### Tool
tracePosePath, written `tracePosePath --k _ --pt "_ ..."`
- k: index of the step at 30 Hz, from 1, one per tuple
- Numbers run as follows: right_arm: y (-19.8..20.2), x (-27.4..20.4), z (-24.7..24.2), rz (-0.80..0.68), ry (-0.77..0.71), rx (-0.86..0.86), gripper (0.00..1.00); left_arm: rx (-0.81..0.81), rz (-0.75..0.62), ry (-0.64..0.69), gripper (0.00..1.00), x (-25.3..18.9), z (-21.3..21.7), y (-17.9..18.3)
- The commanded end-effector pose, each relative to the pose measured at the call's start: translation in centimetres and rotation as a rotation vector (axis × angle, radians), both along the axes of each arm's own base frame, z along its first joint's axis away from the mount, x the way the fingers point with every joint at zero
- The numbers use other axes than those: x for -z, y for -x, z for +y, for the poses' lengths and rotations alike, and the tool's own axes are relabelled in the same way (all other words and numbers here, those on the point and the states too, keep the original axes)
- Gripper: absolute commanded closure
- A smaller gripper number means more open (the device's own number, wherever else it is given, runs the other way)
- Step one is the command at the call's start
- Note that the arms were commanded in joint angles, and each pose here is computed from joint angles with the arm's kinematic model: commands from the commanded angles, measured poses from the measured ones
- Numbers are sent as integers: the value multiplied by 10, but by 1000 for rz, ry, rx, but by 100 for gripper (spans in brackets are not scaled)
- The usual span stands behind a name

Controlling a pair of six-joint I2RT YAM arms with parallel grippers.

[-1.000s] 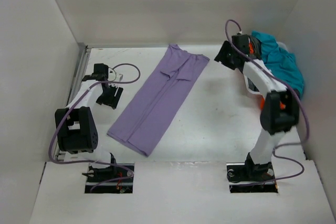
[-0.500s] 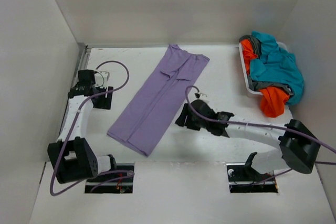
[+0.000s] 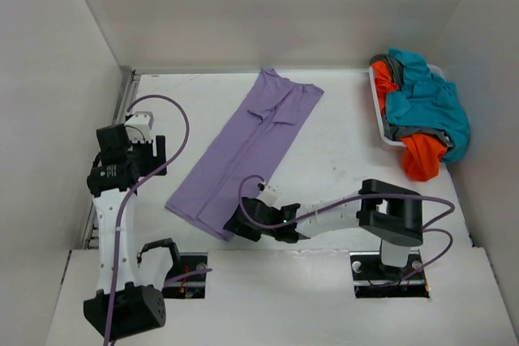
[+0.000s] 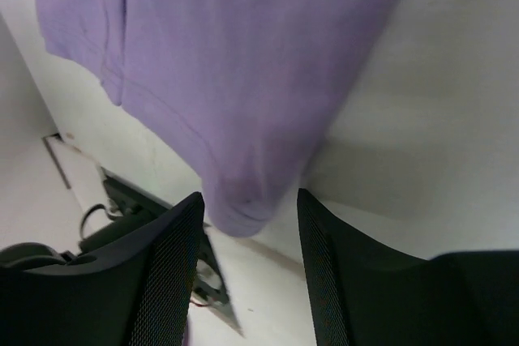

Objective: Fold and stack the t-shirts
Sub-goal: Rotate the tshirt 75 degrees

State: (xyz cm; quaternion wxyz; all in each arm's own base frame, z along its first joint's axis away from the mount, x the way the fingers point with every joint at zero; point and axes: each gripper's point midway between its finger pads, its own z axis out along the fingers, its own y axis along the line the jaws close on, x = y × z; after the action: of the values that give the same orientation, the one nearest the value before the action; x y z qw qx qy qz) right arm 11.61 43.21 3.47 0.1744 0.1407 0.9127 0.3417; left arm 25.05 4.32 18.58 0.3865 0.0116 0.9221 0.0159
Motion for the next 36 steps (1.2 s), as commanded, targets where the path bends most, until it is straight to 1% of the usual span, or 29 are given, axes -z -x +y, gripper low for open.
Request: tracePosePath --k 1,4,6,7,9,10,11,13,16,20,21,24,29,31,33,36 --pt "0 1 27 47 -73 86 45 16 -27 38 30 -6 -10 14" --pt "1 8 35 73 -80 94 47 23 -7 27 30 -1 -10 21" --pt "5 15 35 100 -79 106 53 24 0 14 31 1 -9 26" --pt "8 20 33 117 -79 120 61 27 0 7 31 1 -8 29" --pt "9 26 26 144 -92 162 82 44 -7 -12 31 1 -8 32" --pt "9 30 20 156 -96 184 88 57 -12 -26 31 0 -8 33" --pt "10 34 13 168 -100 202 93 74 -17 -39 31 0 -9 33" --pt "11 39 -3 180 -101 232 99 141 -29 -61 31 -3 -16 32" --pt "14 39 -33 172 -99 269 100 335 -57 -136 31 -9 -37 26" --pt "34 36 -67 163 -89 238 100 684 -134 -315 31 -18 -75 21" --pt "39 34 -73 163 -92 222 100 798 -153 -370 30 -18 -88 24" --pt "55 30 -89 160 -89 175 100 1111 -192 -524 30 -6 -121 41" --pt "73 23 -108 162 -94 123 99 1622 -184 -791 31 51 -145 93" --pt "77 21 -114 156 -82 112 99 1762 -211 -836 29 68 -152 112" --pt "81 22 -121 155 -57 104 99 1867 -227 -825 27 78 -160 128" --pt "82 20 -124 157 -55 102 97 1996 -176 -792 29 95 -165 149"
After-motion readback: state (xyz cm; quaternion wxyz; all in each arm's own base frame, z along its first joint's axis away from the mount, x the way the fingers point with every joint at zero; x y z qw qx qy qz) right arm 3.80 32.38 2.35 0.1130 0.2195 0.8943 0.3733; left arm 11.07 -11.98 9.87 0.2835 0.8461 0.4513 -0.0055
